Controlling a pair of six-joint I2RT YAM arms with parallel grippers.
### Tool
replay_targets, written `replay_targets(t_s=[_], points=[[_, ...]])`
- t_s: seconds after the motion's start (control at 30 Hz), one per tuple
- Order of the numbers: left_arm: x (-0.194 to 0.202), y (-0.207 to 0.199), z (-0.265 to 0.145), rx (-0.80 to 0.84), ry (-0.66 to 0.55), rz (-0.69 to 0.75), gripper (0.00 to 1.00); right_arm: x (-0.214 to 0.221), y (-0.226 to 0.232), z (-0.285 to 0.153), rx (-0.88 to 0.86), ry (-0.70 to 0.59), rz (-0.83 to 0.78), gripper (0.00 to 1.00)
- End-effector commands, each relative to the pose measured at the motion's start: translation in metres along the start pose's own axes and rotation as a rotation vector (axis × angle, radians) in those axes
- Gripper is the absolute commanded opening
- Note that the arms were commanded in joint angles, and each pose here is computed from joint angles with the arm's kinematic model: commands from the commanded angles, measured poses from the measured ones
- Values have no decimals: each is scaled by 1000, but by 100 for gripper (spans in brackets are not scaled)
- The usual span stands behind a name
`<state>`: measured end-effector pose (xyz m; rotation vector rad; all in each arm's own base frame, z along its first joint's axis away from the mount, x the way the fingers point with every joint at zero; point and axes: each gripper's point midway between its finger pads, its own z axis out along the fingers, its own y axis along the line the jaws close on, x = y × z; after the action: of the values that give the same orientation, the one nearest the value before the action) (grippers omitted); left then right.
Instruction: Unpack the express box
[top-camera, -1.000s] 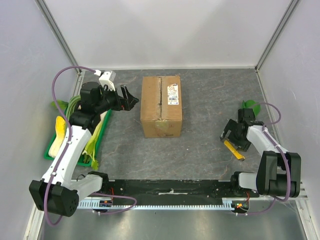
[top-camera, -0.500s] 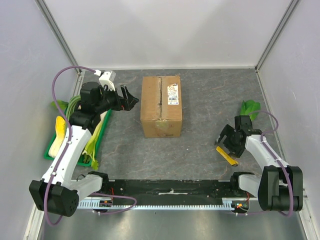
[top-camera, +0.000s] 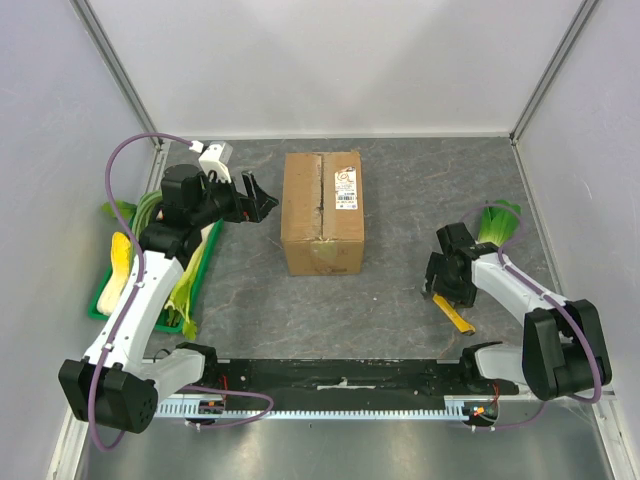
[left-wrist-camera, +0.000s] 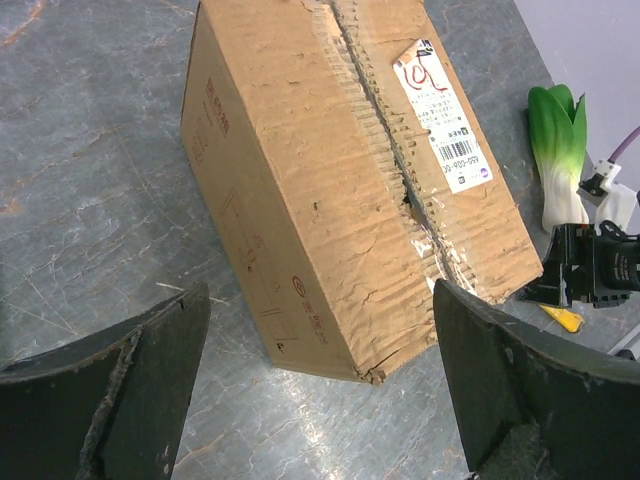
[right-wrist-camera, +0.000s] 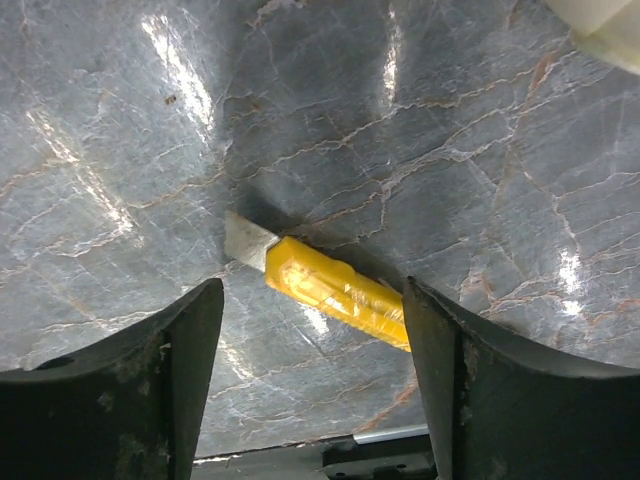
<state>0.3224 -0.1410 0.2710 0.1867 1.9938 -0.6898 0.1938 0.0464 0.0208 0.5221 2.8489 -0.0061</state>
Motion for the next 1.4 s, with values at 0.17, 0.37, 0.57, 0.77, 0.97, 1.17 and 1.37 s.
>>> replay_targets(t_s=[0.17,0.37,0.57,0.77,0.97,1.17,1.37], points=[[-12,-2,1,12,-39,19,97,1,0,4,52,-5,-78,65],[-11,-2,2,12,-31,30,97,1,2,5,81,-16,-54,55],[-12,-2,1,13,-26,36,97,-23,14,9,83,-88,30,43],[-11,-4,-1,16,-21,25,97,-51,32,12,65,-137,35,36],[-12,-3,-5,0,-33,20,97,-34,23,3,55,-106,-17,79],[-17,-5,-6,-2,-43,20,97,-5,23,1,2,-30,-67,75],[-25,2,-10,-54,-79,25,100,10,28,14,8,-4,-89,62]])
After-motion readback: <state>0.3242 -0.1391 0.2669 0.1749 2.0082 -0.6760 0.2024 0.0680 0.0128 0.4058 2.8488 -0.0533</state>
